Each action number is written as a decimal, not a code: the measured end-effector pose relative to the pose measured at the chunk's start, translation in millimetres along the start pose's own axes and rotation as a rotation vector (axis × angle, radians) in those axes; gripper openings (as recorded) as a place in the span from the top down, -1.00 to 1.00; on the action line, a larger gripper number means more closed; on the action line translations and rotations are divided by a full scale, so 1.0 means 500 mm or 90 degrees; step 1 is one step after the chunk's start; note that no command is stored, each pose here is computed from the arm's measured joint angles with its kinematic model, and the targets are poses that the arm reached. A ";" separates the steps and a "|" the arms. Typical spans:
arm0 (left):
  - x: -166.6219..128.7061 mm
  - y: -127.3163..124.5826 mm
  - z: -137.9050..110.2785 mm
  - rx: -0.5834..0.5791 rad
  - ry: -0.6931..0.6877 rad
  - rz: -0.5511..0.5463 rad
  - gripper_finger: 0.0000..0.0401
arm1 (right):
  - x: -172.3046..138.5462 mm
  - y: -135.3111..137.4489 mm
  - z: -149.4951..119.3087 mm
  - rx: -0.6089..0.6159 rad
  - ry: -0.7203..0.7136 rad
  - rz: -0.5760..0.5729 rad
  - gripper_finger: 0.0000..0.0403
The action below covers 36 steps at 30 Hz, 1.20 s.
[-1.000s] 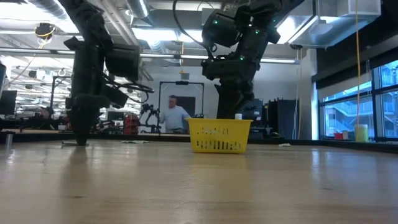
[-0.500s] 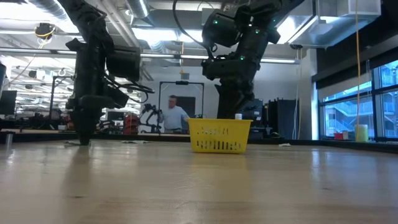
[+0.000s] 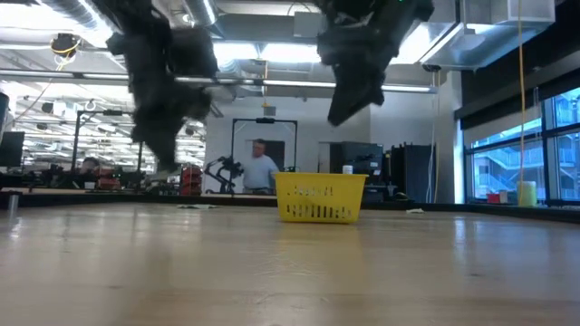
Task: Pick and place Stevia / Truvia into bins
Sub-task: Put the green stevia packet into the yellow bin
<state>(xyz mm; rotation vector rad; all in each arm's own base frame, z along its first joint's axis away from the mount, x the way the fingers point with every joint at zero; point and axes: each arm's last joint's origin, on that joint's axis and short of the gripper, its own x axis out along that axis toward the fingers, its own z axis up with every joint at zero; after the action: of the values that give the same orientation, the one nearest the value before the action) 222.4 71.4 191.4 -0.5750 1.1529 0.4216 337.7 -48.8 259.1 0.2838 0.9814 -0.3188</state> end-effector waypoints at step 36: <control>0.152 -0.159 0.194 0.194 -0.192 -0.176 0.88 | -0.091 -0.214 -0.039 0.139 0.064 -0.190 0.61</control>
<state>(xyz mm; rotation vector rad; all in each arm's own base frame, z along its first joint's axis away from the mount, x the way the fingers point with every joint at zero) 366.7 70.8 164.7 -0.3799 0.8130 0.0853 257.9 -133.4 277.4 0.3552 1.0914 -0.6916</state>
